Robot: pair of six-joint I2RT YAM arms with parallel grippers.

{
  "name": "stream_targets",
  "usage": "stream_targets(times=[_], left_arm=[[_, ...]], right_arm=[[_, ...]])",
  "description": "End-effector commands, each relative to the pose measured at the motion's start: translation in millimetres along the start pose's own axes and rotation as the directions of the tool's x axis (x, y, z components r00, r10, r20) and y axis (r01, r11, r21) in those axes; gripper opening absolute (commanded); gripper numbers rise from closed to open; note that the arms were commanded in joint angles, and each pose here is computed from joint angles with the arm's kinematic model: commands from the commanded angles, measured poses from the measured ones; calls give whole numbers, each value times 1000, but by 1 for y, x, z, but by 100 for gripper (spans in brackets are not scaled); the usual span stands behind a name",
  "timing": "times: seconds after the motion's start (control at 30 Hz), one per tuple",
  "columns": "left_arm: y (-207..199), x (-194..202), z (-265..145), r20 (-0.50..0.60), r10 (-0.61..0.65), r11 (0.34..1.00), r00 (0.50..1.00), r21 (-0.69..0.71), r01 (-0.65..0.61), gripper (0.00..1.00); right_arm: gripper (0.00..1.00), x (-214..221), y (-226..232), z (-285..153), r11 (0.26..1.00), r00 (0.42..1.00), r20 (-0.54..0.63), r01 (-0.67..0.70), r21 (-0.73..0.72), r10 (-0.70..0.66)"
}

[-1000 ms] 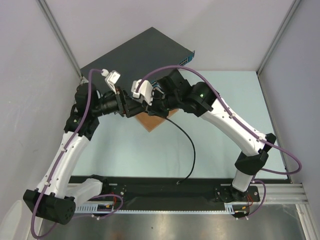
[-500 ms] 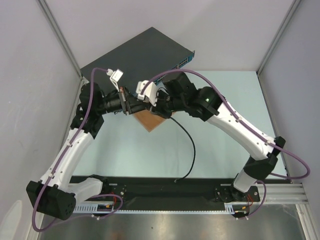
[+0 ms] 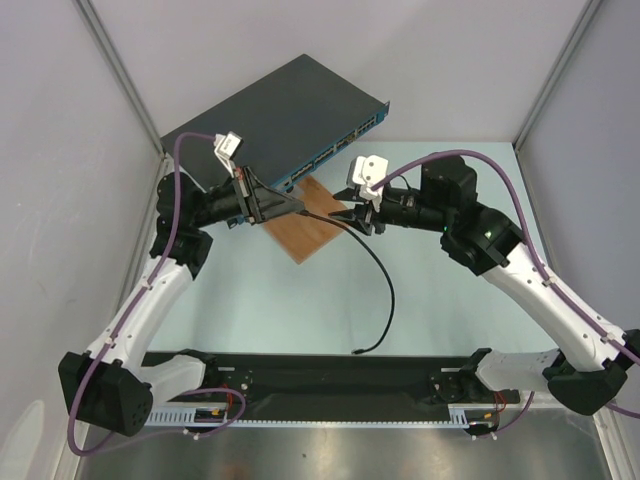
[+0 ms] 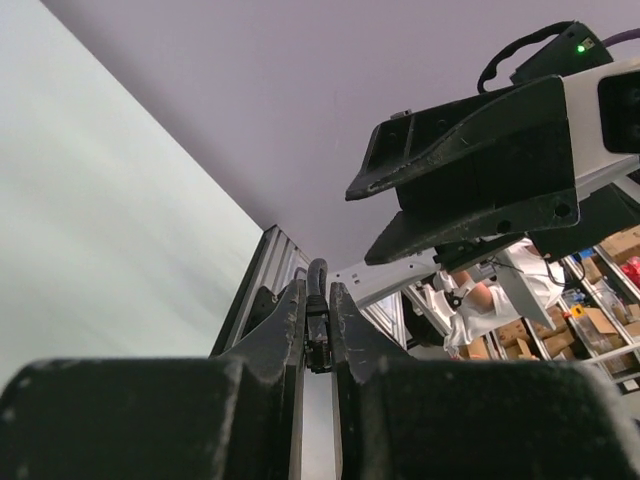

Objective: Insert the plug into the switch port

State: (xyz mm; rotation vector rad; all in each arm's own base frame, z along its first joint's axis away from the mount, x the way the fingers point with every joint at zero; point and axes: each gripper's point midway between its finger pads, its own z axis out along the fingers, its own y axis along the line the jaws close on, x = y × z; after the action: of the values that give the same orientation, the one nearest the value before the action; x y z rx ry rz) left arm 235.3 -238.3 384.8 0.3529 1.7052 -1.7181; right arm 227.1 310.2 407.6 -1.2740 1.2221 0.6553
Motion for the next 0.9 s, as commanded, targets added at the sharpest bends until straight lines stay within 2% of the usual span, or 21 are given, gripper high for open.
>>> stream_targets(times=[0.0,0.23,0.47,0.67,0.87], left_arm=[[-12,-4,1,4,8,999,1000,53,-8,0],[-12,-4,2,5,-4,998,1000,61,4,0],[-13,-3,1,3,-9,998,1000,64,9,0],[-14,-2,0,3,-10,998,1000,64,10,0],[-12,-1,0,4,-22,998,1000,60,21,0]], right_arm=[[42,-31,1,0,999,990,135,41,-24,-37],[42,-33,6,8,996,984,162,80,-48,-71],[50,-24,10,22,994,985,143,104,-40,-97],[43,-13,9,30,995,989,116,99,-18,-96],[43,-9,9,35,995,989,111,98,-16,-95]])
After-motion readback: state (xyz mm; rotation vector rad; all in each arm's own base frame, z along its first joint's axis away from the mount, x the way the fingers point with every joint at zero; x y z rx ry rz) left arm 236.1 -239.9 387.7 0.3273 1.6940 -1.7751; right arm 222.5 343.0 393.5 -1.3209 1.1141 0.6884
